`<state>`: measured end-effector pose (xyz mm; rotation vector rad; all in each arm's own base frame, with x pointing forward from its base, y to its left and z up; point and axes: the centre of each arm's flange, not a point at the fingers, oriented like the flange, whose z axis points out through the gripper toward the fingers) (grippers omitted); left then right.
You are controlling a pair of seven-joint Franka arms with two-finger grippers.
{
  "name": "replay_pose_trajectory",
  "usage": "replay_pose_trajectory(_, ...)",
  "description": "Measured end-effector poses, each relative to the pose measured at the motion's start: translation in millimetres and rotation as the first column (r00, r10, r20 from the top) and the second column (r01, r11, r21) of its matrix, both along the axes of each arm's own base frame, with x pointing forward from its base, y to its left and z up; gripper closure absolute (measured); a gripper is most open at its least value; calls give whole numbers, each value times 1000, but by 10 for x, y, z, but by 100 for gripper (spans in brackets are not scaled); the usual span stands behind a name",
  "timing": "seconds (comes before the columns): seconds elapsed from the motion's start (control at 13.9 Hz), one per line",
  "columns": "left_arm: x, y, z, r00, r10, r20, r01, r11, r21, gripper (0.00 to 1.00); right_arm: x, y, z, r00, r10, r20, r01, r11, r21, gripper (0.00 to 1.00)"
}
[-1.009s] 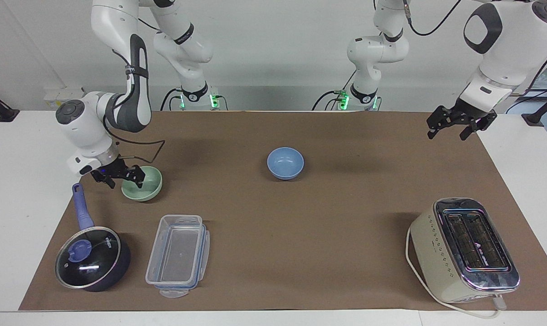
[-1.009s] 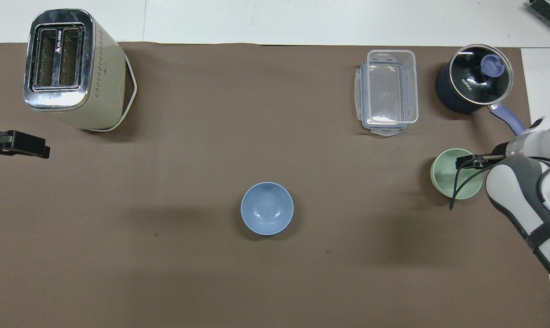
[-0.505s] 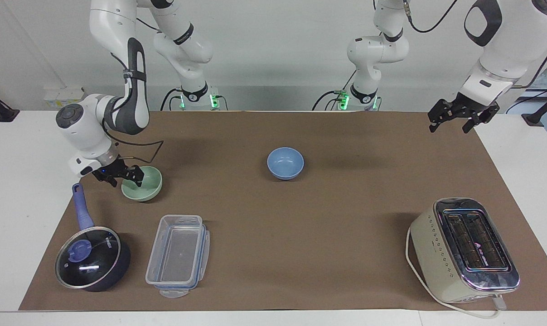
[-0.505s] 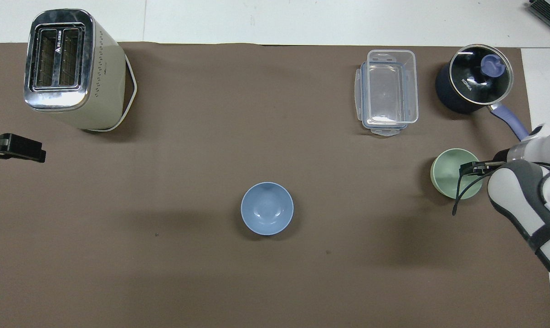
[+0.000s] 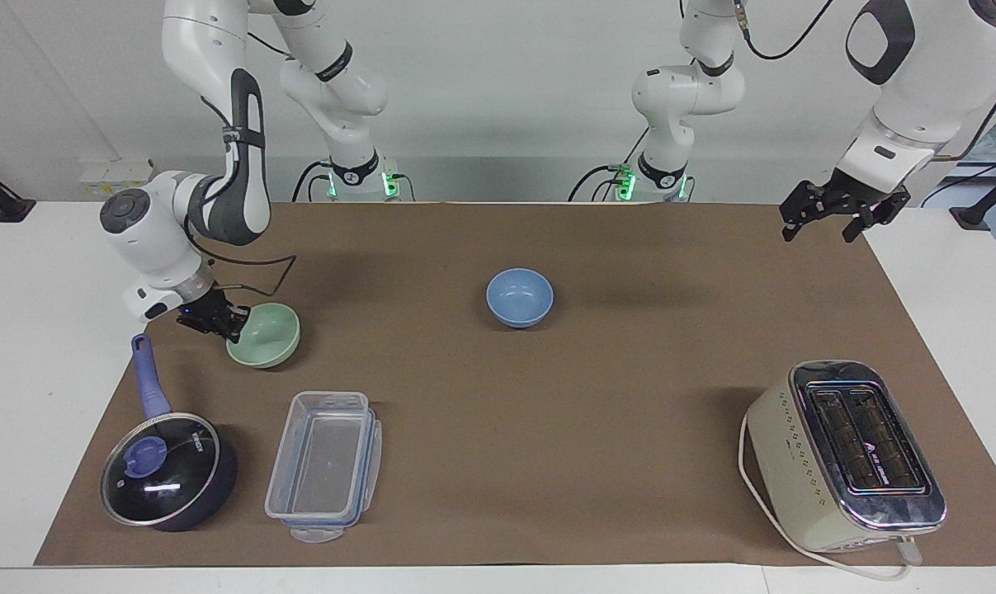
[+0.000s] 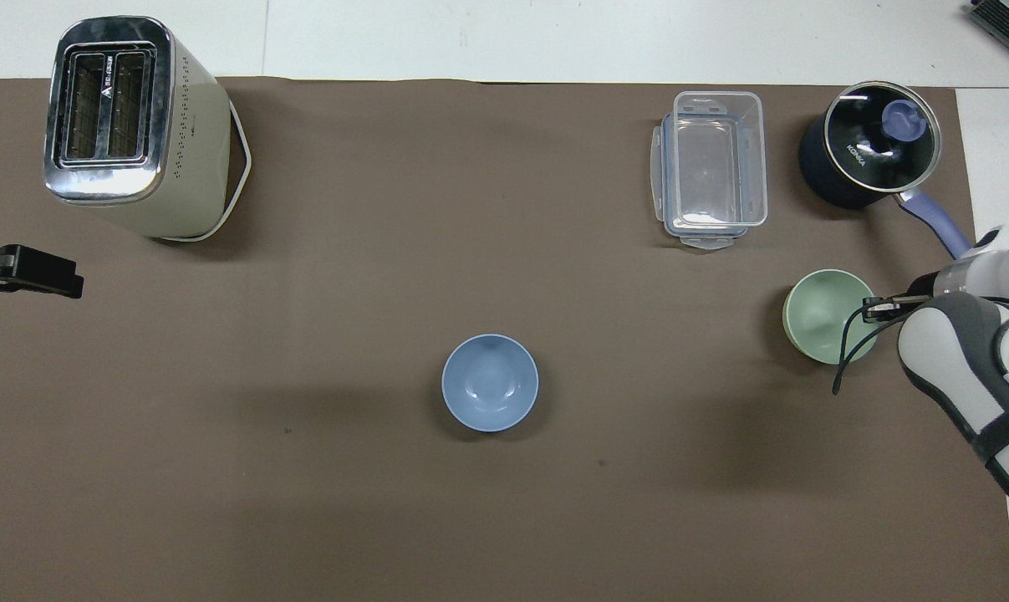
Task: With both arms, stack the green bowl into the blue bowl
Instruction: 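Grasp the pale green bowl rim with the right gripper and lift, then carry the green bowl over the blue bowl with the right gripper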
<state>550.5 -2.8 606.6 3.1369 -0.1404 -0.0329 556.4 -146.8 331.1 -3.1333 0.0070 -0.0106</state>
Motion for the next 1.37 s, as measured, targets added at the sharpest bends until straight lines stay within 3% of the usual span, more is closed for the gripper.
replay_pose_trajectory(0.58,0,1,0,1000,1,0,-1,1000,0,0,50,125,322,1000,24,9,-24,1000,-5,95)
replay_pose_trajectory(1.37,0,1,0,1000,1,0,-1,1000,0,0,-18,1169,1133,993,113,30,-114,993,27,95)
